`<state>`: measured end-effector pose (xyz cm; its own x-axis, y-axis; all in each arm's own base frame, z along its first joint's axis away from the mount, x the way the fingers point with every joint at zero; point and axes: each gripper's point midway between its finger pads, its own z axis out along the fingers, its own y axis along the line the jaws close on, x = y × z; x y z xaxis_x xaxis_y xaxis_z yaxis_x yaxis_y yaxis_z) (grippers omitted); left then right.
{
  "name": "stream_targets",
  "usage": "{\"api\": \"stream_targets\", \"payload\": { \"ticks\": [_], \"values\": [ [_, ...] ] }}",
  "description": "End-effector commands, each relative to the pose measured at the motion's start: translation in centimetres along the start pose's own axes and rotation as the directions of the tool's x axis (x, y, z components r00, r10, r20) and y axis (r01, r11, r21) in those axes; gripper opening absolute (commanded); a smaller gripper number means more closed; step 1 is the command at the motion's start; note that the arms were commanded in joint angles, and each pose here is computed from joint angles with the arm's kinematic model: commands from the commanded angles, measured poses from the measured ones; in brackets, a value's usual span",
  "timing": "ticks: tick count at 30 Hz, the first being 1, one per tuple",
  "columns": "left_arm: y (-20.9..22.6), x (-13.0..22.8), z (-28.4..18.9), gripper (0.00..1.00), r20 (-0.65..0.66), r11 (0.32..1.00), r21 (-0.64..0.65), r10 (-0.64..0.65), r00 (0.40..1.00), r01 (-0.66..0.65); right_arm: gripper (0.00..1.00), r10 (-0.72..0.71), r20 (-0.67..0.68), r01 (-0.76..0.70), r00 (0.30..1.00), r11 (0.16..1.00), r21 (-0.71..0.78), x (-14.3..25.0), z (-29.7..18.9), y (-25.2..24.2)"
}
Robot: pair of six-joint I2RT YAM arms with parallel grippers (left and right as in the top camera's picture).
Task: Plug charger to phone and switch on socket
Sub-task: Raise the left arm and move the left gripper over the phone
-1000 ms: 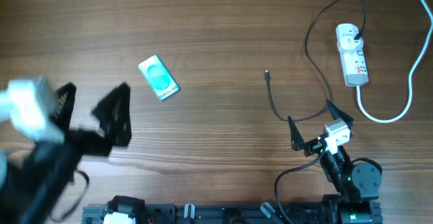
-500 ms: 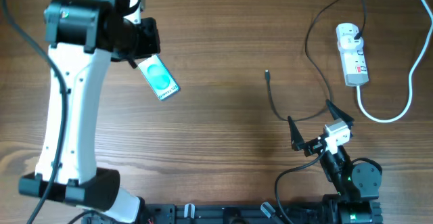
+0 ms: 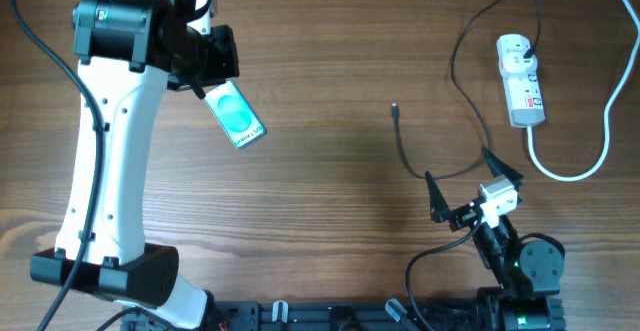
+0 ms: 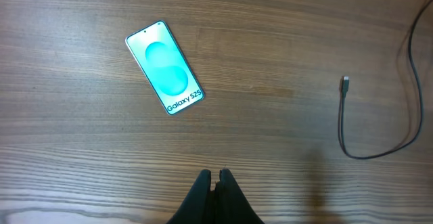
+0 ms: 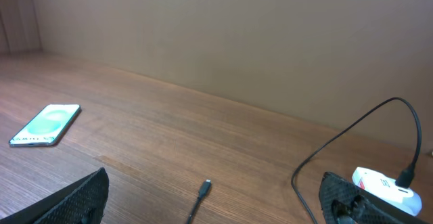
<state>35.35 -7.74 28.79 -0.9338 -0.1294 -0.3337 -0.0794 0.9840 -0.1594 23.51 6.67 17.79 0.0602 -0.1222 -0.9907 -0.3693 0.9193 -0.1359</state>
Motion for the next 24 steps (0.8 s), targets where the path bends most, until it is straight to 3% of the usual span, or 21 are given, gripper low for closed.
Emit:
{"api": "stream_targets", "payload": {
  "ticks": [1, 8, 13, 15, 18, 24],
  "values": [
    [-0.3, -0.3, 0.1, 0.04, 0.002, 0.998, 0.007, -0.061, 0.998, 0.061, 1.00, -0.002, 0.012, 0.002, 1.000, 1.000, -0.010, -0.3, 0.0, 0.2],
    [0.6, -0.6, 0.2, 0.12, 0.025, 0.988, -0.042, -0.149, 0.989, 0.150, 1.00, -0.002, 0.012, 0.002, 1.000, 1.000, -0.010, -0.3, 0.0, 0.2],
    [0.8, -0.8, 2.4, 0.32, -0.023, 0.983, -0.074, -0.171, 0.985, 0.169, 1.00, -0.002, 0.012, 0.002, 1.000, 1.000, -0.010, -0.3, 0.0, 0.2],
    [0.8, -0.9, 3.8, 0.47, -0.054, 0.982, -0.090, -0.174, 0.983, 0.168, 1.00, -0.002, 0.012, 0.002, 1.000, 1.000, -0.010, -0.3, 0.0, 0.2],
    [0.9, -0.9, 5.3, 0.98, -0.088, 0.980, -0.107, -0.176, 0.980, 0.166, 1.00, -0.002, 0.012, 0.002, 1.000, 1.000, -0.010, -0.3, 0.0, 0.2],
    [0.9, -1.2, 7.7, 1.00, -0.122, 0.975, -0.127, -0.196, 0.973, 0.180, 1.00, -0.002, 0.012, 0.002, 1.000, 1.000, -0.010, -0.3, 0.0, 0.2]
  ]
}}
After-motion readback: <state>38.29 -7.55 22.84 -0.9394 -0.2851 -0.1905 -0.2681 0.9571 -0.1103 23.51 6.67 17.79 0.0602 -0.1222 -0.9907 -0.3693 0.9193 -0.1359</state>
